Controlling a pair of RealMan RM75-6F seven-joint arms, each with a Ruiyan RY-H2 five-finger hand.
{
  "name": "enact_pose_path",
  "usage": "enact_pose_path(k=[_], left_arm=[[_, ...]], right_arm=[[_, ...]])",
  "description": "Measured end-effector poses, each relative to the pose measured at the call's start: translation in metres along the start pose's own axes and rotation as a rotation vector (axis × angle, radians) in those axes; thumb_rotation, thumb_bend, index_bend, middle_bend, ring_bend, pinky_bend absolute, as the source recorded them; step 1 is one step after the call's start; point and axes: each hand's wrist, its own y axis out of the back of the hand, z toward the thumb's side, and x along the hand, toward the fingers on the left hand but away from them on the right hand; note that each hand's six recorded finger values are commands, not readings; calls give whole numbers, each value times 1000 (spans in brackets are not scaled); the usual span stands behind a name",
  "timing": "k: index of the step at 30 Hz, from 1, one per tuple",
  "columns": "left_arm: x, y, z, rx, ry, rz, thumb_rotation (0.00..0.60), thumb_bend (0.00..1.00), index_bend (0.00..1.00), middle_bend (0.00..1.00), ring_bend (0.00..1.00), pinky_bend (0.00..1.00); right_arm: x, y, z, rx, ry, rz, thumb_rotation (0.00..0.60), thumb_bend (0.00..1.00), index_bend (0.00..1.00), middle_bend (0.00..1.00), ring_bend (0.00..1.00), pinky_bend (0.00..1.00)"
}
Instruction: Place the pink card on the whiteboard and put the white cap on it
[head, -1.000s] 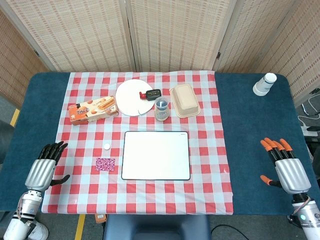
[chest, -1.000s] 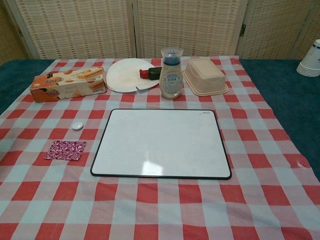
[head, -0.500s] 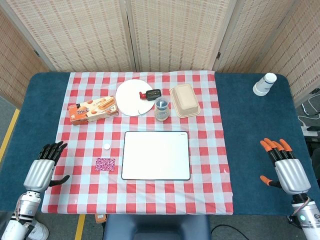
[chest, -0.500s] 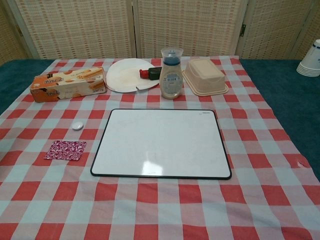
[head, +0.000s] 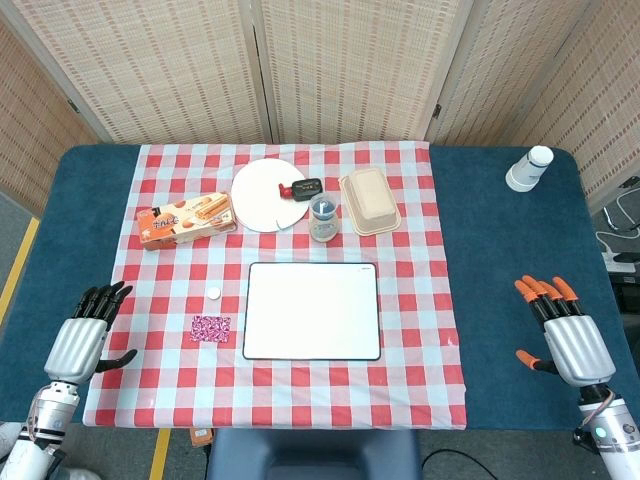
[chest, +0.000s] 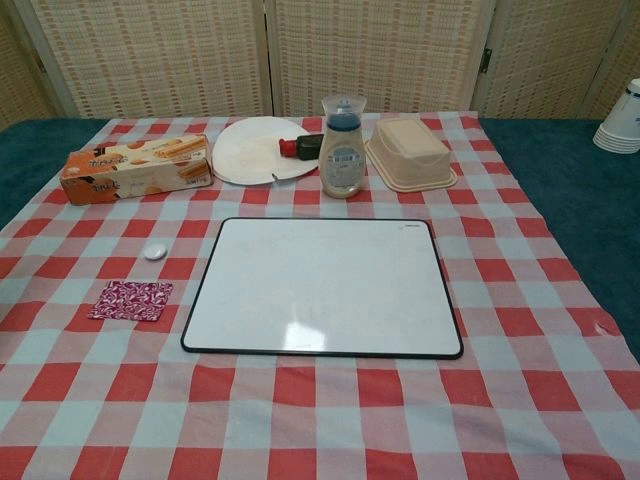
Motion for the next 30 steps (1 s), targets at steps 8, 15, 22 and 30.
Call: enact_pose_path(k=[8,15,22,30], left_arm=[[-1,3,9,35,-45,30,600,186,264,785,832,906],[-1,-3,19,99,-88,-61,600,199,389,1000,1000,1000],[-1,-14,25,127,-61,-156,600,203,358,1000,1000,1000],[8,-39,43,51,-36,-205,600,237,297,1000,1000,1000]], right_arm=[[1,0,1,0,5,-1,600,0,75,35,0,0],[0,-4,2,-1,10,19,600,0,76,35,0,0],[1,-3,2,-5,12,21,600,0,75,35,0,0],[2,-3,3,-6,20,21,600,0,75,35,0,0]])
